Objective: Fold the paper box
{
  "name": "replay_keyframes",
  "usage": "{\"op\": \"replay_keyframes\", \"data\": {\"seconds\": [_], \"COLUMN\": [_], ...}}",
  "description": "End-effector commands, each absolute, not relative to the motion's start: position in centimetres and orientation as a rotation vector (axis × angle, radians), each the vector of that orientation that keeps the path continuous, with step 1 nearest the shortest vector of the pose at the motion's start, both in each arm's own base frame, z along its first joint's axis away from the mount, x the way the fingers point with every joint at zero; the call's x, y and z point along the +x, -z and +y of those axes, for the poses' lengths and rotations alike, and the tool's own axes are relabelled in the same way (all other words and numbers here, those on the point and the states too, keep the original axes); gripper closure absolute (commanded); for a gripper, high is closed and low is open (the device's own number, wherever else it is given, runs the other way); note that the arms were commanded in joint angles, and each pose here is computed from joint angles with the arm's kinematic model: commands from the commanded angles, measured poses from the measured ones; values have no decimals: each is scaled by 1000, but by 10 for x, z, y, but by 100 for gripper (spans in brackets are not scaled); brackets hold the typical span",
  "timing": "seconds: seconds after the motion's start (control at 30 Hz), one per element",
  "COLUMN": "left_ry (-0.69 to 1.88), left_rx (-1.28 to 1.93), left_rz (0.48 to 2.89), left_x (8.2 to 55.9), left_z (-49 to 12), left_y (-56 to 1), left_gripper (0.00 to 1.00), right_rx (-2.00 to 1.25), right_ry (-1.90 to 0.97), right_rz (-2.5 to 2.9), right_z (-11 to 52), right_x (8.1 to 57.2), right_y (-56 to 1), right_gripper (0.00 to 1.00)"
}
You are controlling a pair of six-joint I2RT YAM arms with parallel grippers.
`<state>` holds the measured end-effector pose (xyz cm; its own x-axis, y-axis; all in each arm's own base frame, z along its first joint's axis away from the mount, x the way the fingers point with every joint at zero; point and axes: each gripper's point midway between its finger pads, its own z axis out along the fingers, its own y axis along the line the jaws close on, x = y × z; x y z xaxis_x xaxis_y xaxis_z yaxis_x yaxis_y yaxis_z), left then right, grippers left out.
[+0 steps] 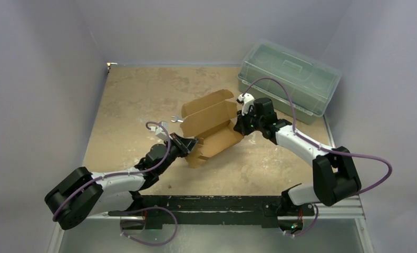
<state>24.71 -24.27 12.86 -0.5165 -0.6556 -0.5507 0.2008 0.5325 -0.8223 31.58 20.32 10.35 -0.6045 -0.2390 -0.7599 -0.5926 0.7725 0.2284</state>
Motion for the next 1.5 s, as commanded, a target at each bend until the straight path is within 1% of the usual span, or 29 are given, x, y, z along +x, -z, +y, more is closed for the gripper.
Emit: {"op": "replay_keyframes", "data": {"seconds": [0.0,0.17,0.3,0.53,0.77,0.97,1.0,1.17,1.2,1.27,1.47], "left_ry": [1128,1210,1261,1275,1317,1231,1219,1095,1082,1093,1172], "left_rx": [-393,-283,-182,-146,-89,-80,-89,-217,-239,-271,-298], "left_rz": [1746,1736,1790,1882,1943,2004,1999,2030,2049,2077,2116], "left_x": [254,237,215,187,169,159,157,156,156,155,160], "left_z": [-241,-248,-252,-240,-241,-223,-218,-188,-186,-188,-209], "left_y": [-142,-155,-159,-159,-175,-187,-192,-195,-189,-179,-158], "left_gripper": [100,100,100,100,100,100,98,62,58,54,49], "right_rx": [-624,-592,-586,-585,-583,-580,-580,-582,-582,-583,-583], "right_ry": [-689,-609,-597,-583,-573,-561,-558,-557,-557,-555,-548], "right_rz": [2185,2193,2191,2181,2176,2169,2168,2171,2171,2172,2170], "right_z": [216,207,206,205,203,202,202,202,202,202,201], "right_x": [311,319,321,323,325,326,326,326,326,326,327], "right_y": [-110,-108,-108,-110,-111,-113,-113,-112,-112,-111,-111], "right_gripper": [100,100,100,100,100,100,100,100,100,100,100]}}
